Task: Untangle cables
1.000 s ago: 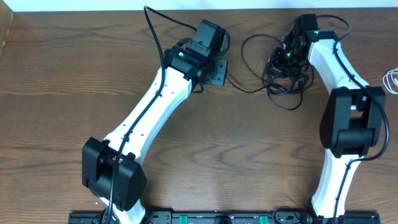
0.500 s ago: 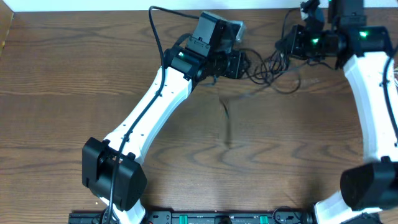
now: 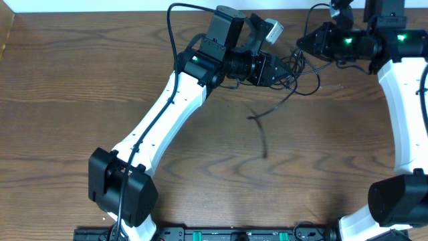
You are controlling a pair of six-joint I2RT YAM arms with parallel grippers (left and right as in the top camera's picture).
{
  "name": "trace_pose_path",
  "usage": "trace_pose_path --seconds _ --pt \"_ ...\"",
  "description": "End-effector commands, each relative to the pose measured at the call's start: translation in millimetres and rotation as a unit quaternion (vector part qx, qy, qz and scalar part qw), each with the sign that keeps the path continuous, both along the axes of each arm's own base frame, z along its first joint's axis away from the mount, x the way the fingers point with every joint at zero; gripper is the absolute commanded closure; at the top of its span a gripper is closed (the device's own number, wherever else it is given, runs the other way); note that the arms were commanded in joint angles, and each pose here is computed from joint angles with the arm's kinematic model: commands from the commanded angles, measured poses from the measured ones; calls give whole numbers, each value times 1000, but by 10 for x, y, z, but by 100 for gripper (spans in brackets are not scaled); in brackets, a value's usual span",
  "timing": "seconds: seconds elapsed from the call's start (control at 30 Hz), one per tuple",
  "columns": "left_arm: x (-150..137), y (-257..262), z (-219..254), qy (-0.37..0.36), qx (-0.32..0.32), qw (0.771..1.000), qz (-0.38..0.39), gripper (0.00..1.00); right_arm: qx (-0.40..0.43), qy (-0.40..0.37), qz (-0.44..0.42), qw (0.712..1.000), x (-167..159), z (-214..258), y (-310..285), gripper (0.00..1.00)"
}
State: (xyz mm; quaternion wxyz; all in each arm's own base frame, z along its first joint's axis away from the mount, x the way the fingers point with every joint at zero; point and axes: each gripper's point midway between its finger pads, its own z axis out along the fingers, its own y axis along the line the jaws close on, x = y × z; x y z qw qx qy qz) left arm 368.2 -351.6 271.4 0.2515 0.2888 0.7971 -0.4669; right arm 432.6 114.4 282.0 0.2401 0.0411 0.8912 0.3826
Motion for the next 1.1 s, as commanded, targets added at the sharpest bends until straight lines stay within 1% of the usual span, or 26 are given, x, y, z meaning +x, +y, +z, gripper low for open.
trace_pose_path --seconds 0.0,0.1,0.3,0.33,0.67,0.9,1.07 --pt "-39 -25 84 -16 -13 1000 -18 54 86 -7 42 995 -106 263 65 99" --pt "-17 -38 110 -24 -18 999 -18 54 136 -19 75 988 -186 426 55 99" --pt "67 -90 205 -30 -40 999 -7 54 182 -34 110 977 -280 588 66 99" --pt "101 -110 208 -22 -46 999 0 55 190 -37 119 974 -302 618 82 99" --pt "307 -229 29 84 -77 992 51 55 190 -40 121 974 -305 621 85 99" --pt "359 -260 101 97 -97 989 62 55 185 -40 118 975 -293 607 76 99" --pt "364 -276 21 112 -88 987 72 55 185 -42 118 975 -291 612 77 99"
